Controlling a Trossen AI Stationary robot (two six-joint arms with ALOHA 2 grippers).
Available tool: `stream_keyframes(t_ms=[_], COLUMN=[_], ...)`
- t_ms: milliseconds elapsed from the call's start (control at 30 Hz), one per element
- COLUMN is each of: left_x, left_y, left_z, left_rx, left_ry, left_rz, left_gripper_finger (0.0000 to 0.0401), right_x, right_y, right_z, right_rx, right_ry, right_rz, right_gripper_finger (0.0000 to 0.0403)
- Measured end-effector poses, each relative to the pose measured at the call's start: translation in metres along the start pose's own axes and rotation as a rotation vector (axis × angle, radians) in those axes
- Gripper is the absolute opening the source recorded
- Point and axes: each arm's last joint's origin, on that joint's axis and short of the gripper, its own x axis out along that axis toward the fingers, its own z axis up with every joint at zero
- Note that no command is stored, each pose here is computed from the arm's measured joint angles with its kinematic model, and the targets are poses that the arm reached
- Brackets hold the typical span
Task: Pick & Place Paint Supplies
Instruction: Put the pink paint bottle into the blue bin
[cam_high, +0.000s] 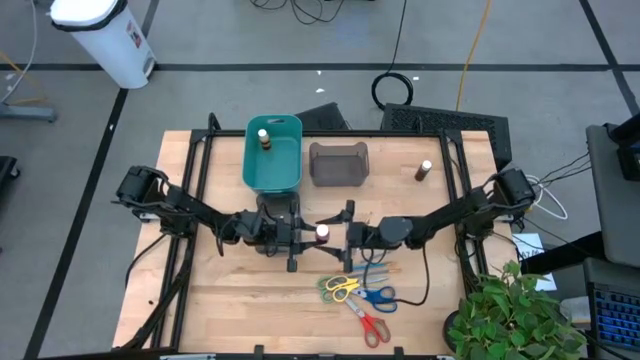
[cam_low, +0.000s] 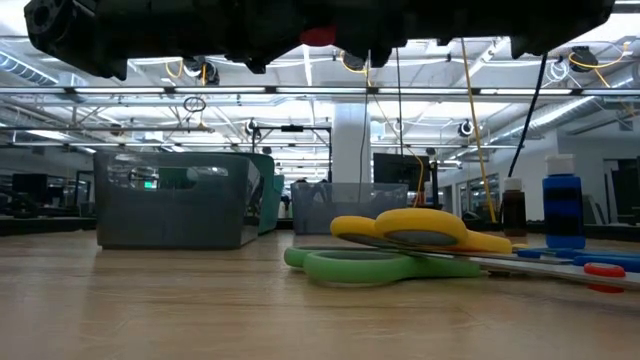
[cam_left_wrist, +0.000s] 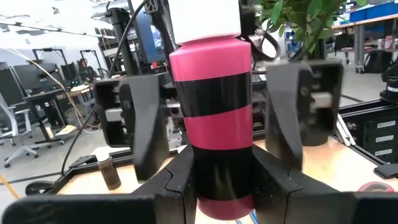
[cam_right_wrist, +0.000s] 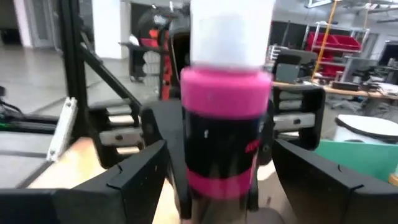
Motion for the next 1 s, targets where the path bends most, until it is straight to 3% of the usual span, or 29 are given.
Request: stream_keyframes(t_ms=[533, 1000], left_x=[0.0, 0.0], left_y=[-0.001, 0.0], left_z=[0.0, -0.001], left_rx=[-0.001, -0.019], left_ry=[0.006, 0.011], left_rz=[-0.004, -0.002], left_gripper_finger=[0.0109, 0.0109], right_x=[-0.007, -0.008], right_y=[-0.002, -0.002], right_z=[0.015, 0.016], right_rx=[0.048, 0.048], right_ry=[0.064, 0.056], right_rz=[0.008, 0.009], right_gripper_finger=[0.0271, 0.0147])
